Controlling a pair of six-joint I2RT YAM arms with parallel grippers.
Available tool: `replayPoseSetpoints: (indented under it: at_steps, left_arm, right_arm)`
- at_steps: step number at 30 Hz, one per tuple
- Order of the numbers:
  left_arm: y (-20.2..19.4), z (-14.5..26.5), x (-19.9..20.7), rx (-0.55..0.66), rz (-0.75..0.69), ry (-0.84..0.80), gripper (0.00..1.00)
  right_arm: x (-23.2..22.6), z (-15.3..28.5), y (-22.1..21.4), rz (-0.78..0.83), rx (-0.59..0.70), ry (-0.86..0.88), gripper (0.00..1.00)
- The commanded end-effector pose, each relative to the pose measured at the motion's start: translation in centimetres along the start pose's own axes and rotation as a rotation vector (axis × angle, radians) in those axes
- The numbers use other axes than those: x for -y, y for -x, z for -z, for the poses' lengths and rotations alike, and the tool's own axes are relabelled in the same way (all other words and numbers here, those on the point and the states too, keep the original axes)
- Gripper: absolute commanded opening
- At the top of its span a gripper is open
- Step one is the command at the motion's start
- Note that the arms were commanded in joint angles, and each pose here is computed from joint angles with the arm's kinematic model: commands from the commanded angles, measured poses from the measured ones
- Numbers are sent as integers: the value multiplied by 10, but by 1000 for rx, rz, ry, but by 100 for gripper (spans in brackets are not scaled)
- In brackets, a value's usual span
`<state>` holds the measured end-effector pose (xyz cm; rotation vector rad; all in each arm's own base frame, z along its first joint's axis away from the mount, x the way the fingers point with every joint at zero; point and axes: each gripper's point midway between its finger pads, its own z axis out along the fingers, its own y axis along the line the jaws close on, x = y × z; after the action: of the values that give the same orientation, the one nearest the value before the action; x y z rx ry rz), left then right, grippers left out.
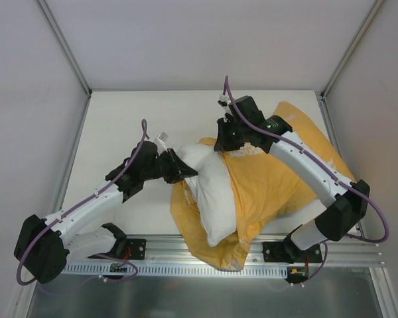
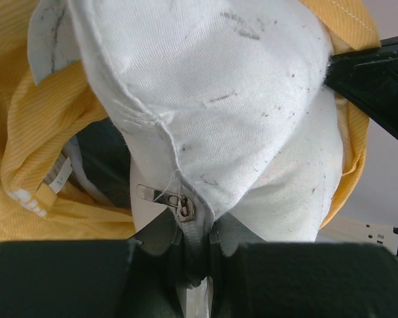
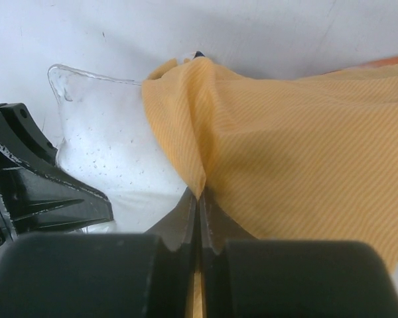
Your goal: Remove the pillowcase from the pillow
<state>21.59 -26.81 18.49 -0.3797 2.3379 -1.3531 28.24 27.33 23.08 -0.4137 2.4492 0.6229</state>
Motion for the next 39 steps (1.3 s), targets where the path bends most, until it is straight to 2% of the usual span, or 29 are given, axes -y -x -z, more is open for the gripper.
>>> replayPoseSetpoints:
  at_steps: [1, 5, 6, 8, 10, 13, 17, 18, 19, 20, 23, 25, 26, 27, 28, 29, 31, 32, 33, 34, 35, 36, 39]
  left_arm:
    - [11, 15, 24, 29, -44, -70, 0]
    - [23, 37, 17, 67, -40, -50, 0]
    - [40, 52, 18, 125, -36, -68, 0]
    - [44, 72, 22, 105, -45, -73, 0]
    - [66, 97, 31, 176, -77, -88, 0]
    - [91, 121, 39, 255, -73, -97, 0]
    - [113, 130, 43, 293, -59, -96, 0]
    - [116, 131, 42, 299, -56, -93, 0]
    - [118, 130, 43, 298, -58, -94, 0]
    - [121, 127, 39, 296, -46, -80, 0]
    - [132, 124, 21, 321, -5, -32, 0]
    - [138, 121, 6, 333, 26, 11, 0]
    - [140, 117, -1, 323, 32, 30, 0]
    - [139, 116, 0, 299, -6, 29, 8]
    - [138, 112, -3, 272, -10, 32, 25]
    - [134, 111, -2, 253, -59, 31, 64]
    - [129, 116, -2, 247, -101, 90, 95]
    - [119, 113, -3, 215, -174, 127, 99]
    - [124, 119, -2, 255, -211, 194, 99]
    - [112, 121, -12, 218, -210, 262, 99]
    - [100, 120, -4, 186, -277, 280, 99]
    - [100, 123, -11, 212, -303, 356, 99]
    - [71, 124, -19, 142, -366, 465, 99]
  right_arm:
    - [42, 8, 14, -23, 69, -174, 1]
    - [90, 31, 23, -134, 121, -266, 1]
    - [104, 34, 18, -167, 119, -288, 1]
    - [141, 49, 18, -258, 149, -349, 1]
    - [167, 63, 14, -326, 173, -387, 1]
    - [171, 72, 14, -345, 191, -400, 1]
    - [153, 77, 21, -300, 195, -367, 1]
    - [141, 78, 21, -286, 188, -312, 4]
    - [137, 80, 20, -274, 184, -291, 14]
    - [134, 84, 19, -265, 182, -282, 40]
    - [131, 103, 11, -237, 199, -283, 84]
    - [132, 119, 3, -230, 222, -290, 92]
    - [135, 118, -10, -238, 195, -298, 93]
    - [135, 121, -17, -243, 192, -300, 93]
    - [131, 128, -25, -240, 204, -292, 93]
    - [131, 122, -41, -248, 169, -281, 94]
    - [128, 128, -60, -263, 167, -273, 95]
    - [129, 128, -69, -272, 160, -277, 95]
    - [133, 122, -86, -286, 129, -290, 95]
    - [134, 124, -97, -299, 117, -302, 96]
    - [135, 130, -104, -298, 139, -314, 96]
    - [137, 129, -119, -312, 107, -326, 96]
    - [135, 139, -132, -314, 114, -335, 96]
